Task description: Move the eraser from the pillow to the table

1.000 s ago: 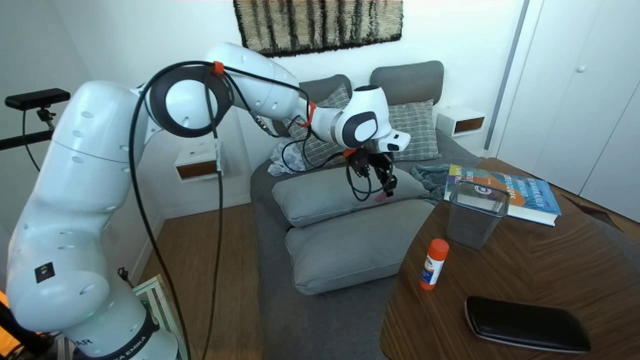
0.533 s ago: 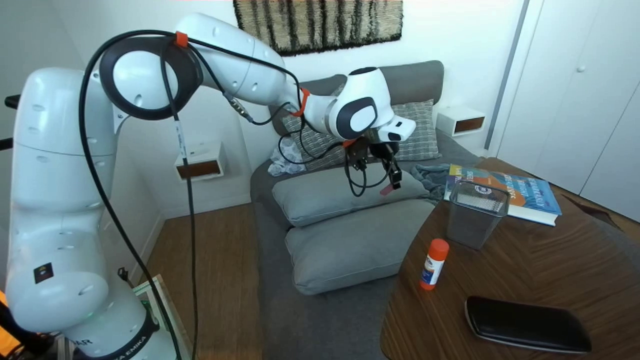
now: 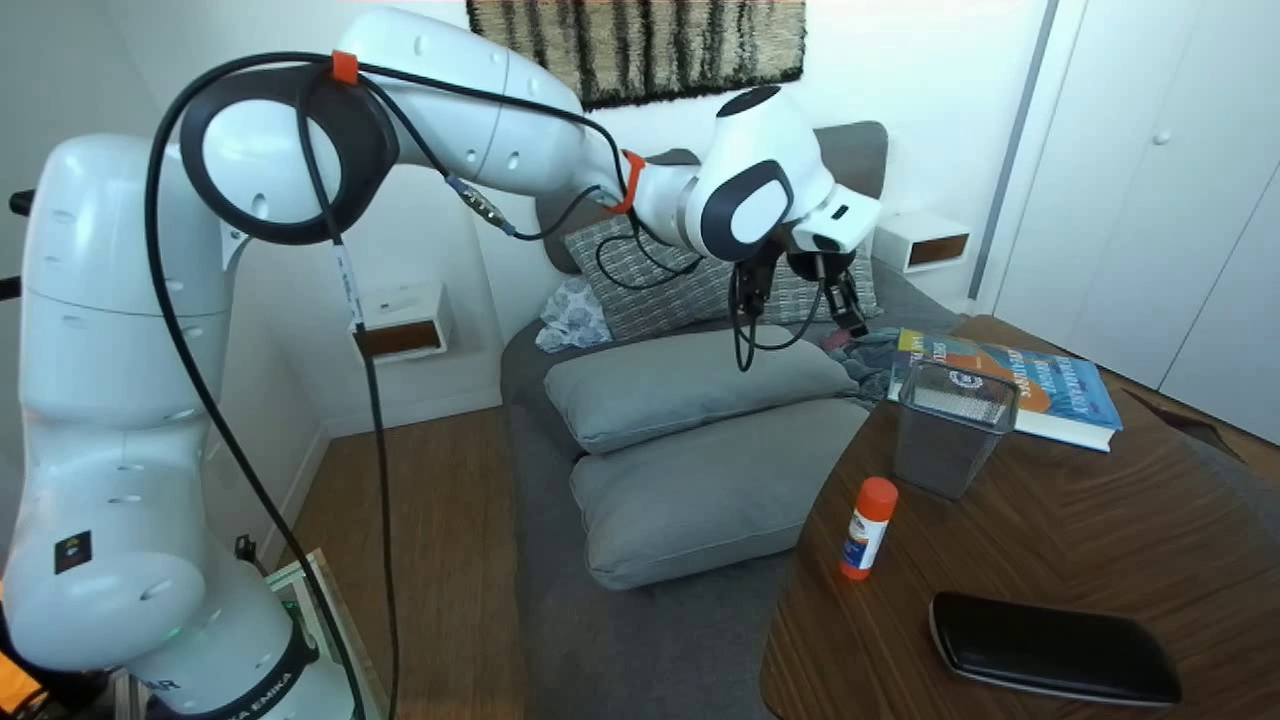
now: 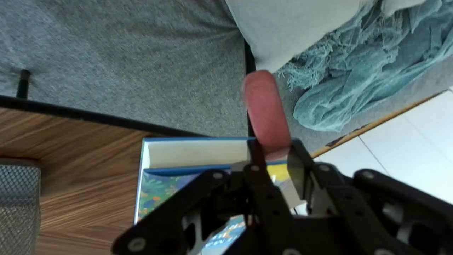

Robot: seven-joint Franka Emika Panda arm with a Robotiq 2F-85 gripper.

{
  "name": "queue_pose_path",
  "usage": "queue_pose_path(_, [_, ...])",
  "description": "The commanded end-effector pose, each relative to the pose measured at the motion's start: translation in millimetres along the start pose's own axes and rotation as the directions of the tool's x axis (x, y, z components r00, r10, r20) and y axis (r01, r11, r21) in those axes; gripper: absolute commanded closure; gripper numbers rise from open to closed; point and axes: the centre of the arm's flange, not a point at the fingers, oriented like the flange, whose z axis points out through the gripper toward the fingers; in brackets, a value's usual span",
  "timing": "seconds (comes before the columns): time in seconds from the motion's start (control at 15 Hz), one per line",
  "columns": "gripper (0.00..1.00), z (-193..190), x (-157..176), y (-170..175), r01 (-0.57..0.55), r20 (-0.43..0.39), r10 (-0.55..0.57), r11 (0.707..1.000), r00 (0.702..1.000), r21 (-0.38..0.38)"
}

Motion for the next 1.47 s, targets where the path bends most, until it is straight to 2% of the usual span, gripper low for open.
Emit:
queue_pose_path(0.0, [0.94,-19,23,10,-0.167,-0.089,0.17,0.985,0.981,0.05])
queue_pose_path(0.07, [0.94,-21,26,12,-0.202,-0.117,0.209,0.977,0.971,0.068])
queue_pose_path(0.13, [0.77,-13,23,10,-0.126,-0.072,0.128,0.991,0.989,0.039])
queue_pose_path(0.2, [0.77,-15,28,13,-0.154,-0.089,0.158,0.987,0.983,0.049])
queue_pose_path(0.27, [0.94,-16,31,15,-0.167,-0.097,0.172,0.985,0.98,0.053])
queue_pose_path(0.33, [0.94,-10,37,15,-0.235,-0.144,0.239,0.971,0.96,0.042])
queue_pose_path(0.47, [0.94,-6,47,24,-0.353,-0.157,0.358,0.934,0.921,0.061])
queue_pose_path(0.73, [0.94,2,63,38,-0.505,-0.193,0.506,0.861,0.841,0.059])
queue_pose_path(0.87, [0.94,4,68,42,-0.554,-0.203,0.553,0.831,0.808,0.06])
queue_pose_path(1.07, [0.94,11,71,41,-0.591,-0.208,0.591,0.804,0.78,0.065])
queue_pose_path(1.13, [0.82,13,72,39,-0.599,-0.209,0.598,0.798,0.774,0.067])
queue_pose_path(1.2, [0.57,15,71,38,-0.607,-0.212,0.606,0.792,0.767,0.068])
queue_pose_path(1.4, [0.38,20,73,38,-0.628,-0.224,0.624,0.776,0.749,0.061])
